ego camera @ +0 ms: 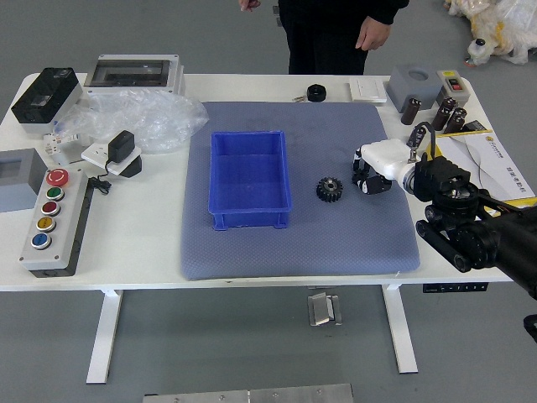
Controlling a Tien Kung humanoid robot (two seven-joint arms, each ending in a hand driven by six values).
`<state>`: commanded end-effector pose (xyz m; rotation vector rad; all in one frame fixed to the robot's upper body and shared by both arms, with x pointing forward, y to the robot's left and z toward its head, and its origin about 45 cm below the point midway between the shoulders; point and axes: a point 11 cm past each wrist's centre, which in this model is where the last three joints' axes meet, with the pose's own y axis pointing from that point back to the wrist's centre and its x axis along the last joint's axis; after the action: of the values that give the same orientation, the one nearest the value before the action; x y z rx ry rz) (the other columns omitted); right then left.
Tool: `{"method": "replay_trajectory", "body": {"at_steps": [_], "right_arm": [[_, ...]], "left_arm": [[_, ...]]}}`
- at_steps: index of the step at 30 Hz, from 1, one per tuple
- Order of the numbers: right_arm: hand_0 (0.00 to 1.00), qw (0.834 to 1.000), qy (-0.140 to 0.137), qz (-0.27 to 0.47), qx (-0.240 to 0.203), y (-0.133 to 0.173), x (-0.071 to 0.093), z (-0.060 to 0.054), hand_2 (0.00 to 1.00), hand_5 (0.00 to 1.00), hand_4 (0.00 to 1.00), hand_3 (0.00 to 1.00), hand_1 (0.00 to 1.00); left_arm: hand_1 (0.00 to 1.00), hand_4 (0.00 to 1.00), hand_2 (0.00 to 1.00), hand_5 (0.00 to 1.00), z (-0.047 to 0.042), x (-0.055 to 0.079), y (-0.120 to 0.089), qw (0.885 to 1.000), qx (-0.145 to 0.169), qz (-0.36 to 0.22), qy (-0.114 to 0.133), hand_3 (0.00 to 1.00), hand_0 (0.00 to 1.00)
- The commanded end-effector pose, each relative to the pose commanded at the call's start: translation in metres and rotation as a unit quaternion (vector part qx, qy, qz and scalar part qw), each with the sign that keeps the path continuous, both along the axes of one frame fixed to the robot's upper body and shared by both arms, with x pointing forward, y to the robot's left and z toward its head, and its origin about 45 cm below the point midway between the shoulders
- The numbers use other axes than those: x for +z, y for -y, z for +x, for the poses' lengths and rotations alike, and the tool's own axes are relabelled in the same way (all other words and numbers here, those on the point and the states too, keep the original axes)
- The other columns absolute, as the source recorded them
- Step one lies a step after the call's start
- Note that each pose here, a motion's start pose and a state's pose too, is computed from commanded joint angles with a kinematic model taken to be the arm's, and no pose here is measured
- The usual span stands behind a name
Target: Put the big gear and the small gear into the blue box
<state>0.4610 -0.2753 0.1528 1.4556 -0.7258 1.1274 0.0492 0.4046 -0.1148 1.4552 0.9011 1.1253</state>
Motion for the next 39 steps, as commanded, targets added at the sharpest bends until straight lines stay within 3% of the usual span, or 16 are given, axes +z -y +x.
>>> {"method": "replay_trajectory", "body": {"at_steps": [20,31,39], "right_arm": [[0.582,1.0,0.019,-0.003,0.0,0.006,0.014,0.005,0.492,0.182,0.492,0.613,0.441],[0.599,0.999,0.049,-0.003,0.021,0.0,0.044,0.01,0.495,0.155,0.484,0.616,0.443],[0.601,0.995,0.081,0.005,0.061,-0.024,0.073,0.008,0.493,0.153,0.484,0.617,0.444]], "left_arm": [[0.831,0.708,0.816,0.308,-0.0003,0.001,-0.002,1.0,0.003,0.001,0.001,0.835,0.861],[0.832,0.707,0.815,0.307,-0.0022,0.001,-0.006,1.0,0.006,0.004,0.001,0.835,0.861],[0.832,0.708,0.815,0.307,-0.0029,0.002,-0.009,1.0,0.007,0.007,0.001,0.835,0.861]]}}
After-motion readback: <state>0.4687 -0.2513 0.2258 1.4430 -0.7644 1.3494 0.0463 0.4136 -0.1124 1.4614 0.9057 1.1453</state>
